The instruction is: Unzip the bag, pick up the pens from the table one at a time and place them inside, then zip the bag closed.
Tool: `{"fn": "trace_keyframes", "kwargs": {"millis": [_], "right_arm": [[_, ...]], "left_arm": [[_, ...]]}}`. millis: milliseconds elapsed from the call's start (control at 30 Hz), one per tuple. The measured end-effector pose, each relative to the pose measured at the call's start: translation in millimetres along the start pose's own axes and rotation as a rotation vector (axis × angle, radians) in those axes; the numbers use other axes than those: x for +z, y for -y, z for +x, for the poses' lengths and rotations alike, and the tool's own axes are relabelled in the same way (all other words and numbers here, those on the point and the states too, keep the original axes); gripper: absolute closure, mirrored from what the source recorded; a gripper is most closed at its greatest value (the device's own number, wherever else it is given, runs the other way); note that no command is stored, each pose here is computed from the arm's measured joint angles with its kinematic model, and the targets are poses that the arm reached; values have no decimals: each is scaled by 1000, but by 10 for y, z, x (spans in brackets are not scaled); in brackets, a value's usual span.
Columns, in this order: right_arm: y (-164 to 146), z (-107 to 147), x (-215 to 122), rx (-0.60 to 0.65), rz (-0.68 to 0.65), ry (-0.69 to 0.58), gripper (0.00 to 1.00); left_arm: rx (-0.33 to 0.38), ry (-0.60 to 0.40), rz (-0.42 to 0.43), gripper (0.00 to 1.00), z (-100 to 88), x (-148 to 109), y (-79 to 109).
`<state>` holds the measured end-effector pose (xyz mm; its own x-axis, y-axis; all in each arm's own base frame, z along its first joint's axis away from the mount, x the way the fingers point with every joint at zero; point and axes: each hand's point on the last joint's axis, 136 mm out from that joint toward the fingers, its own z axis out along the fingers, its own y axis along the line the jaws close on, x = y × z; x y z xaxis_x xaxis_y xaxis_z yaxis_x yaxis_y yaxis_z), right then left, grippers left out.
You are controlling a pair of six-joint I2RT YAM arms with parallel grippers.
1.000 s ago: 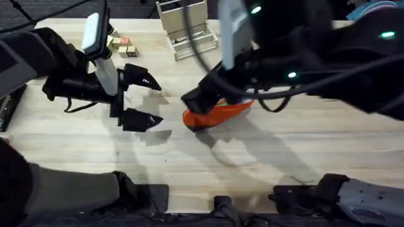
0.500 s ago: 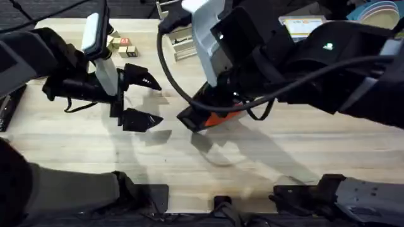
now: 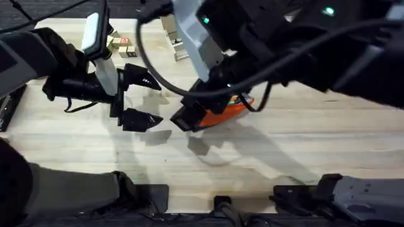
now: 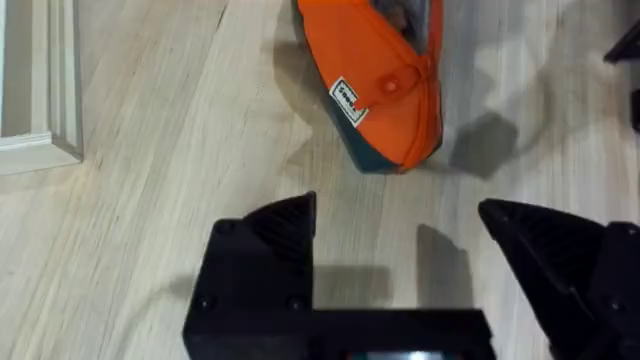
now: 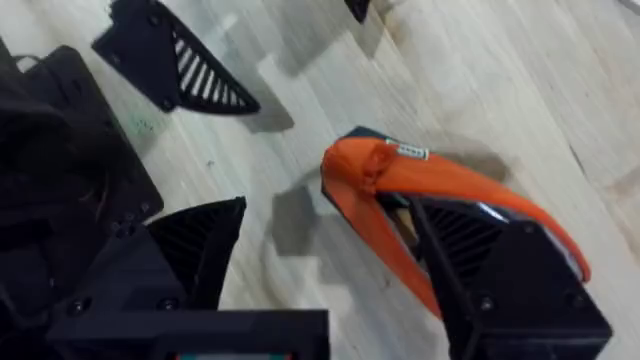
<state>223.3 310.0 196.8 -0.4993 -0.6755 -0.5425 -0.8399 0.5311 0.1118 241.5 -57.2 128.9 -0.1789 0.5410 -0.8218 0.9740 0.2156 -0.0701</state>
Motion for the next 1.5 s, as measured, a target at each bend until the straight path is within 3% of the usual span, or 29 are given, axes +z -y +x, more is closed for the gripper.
{"fn": "trace_keyframes", "kwargs": {"millis": [200,433,667,800,1000,1300,1500], "right_arm": [[17,-93,144,-17,-4,-22,4],[96,5,382,-37,16,-88,4],[151,-64,436,-40,30,-65,4],[225,79,743,-22,27,-144,5],[274,159,869,-9,27,-181,11],[353,196,920,1,36,-195,312],[317,191,924,0,22,-193,828]], "left_arm": [[-2,0,2,7,-1,0,5],[-2,0,2,7,-1,0,5],[-2,0,2,7,-1,0,5],[-2,0,1,7,-2,0,4],[-2,0,2,7,-1,0,5],[-2,0,1,7,-2,0,4],[-2,0,1,7,-1,0,4]]}}
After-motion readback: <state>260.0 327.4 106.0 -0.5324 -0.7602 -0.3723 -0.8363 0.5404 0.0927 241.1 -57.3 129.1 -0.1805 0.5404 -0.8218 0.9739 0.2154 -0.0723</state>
